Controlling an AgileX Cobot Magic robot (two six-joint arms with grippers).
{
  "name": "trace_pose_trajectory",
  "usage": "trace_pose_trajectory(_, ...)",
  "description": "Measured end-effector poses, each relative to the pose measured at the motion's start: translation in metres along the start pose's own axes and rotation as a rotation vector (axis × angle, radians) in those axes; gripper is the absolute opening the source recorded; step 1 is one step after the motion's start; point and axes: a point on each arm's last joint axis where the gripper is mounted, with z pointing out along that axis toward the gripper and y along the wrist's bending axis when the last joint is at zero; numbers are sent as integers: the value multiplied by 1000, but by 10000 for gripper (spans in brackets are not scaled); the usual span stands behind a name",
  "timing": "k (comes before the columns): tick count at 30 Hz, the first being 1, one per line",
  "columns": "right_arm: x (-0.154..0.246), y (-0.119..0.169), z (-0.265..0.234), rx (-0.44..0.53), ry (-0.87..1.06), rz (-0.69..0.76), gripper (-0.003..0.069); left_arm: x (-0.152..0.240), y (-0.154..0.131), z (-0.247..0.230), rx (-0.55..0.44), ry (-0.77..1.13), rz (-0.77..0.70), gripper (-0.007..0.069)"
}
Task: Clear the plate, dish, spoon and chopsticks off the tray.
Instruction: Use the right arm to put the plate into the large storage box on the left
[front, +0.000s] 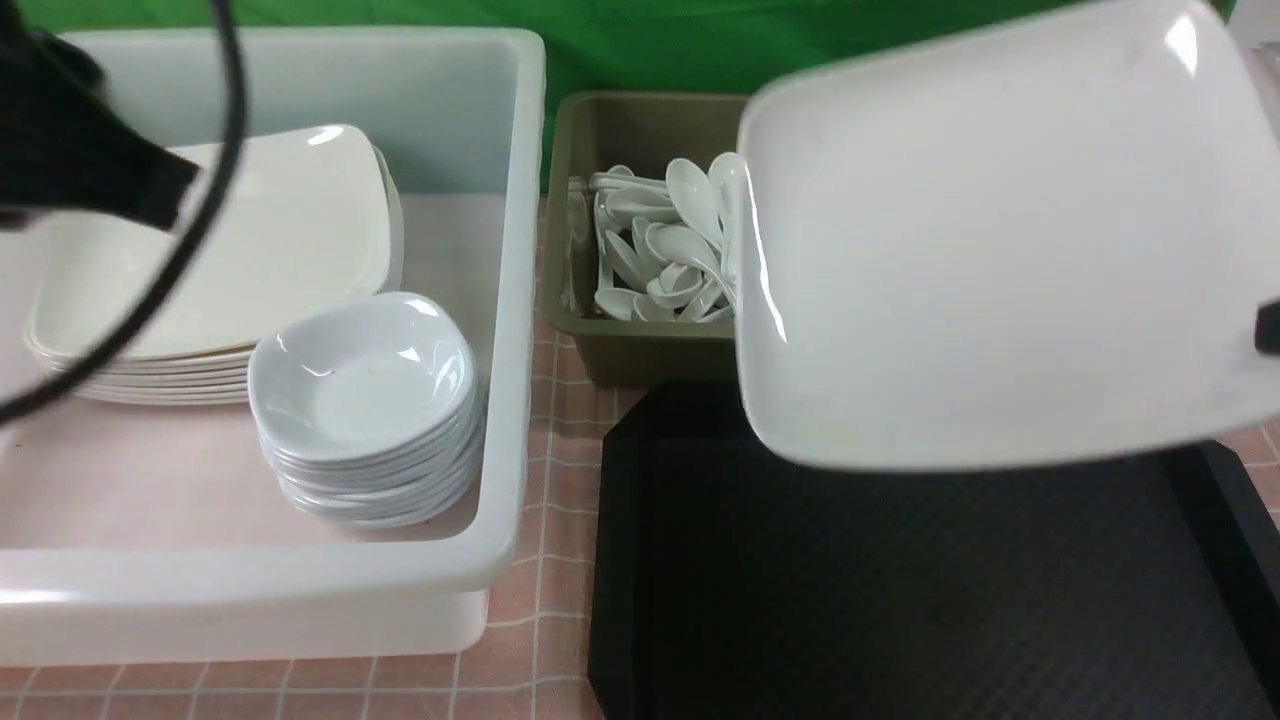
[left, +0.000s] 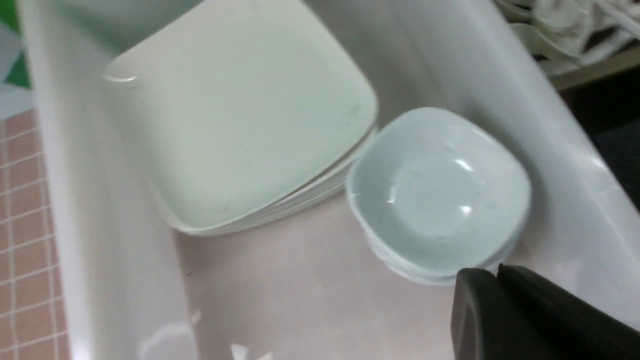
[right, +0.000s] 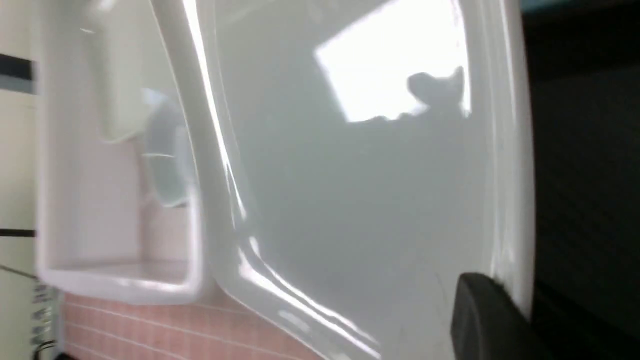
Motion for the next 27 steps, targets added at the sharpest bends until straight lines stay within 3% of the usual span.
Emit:
trace_pose_trajectory(5, -12, 40, 29, -126, 22, -92, 70, -1, 28, -6, -36, -13, -140, 15)
trace_pose_trajectory(11, -37, 108, 136, -244, 71, -186, 70, -10, 56, -31, -46, -127, -322, 18)
trace_pose_trajectory(12, -36, 108, 142, -242, 80, -180, 70, -10, 57, -32, -50, -131, -325, 18)
trace_pose_trajectory(13, -45, 127, 177, -272, 77, -191, 70, -11, 61, -38, -52, -156, -353, 18)
trace_pose_trajectory(20, -54, 163, 318, -357, 91, -147, 70, -13, 60, -42, -19, -175, -383, 18)
trace_pose_trajectory(27, -43, 165, 403, -391, 45, -43, 70, -13, 61, -42, -23, -175, -386, 18)
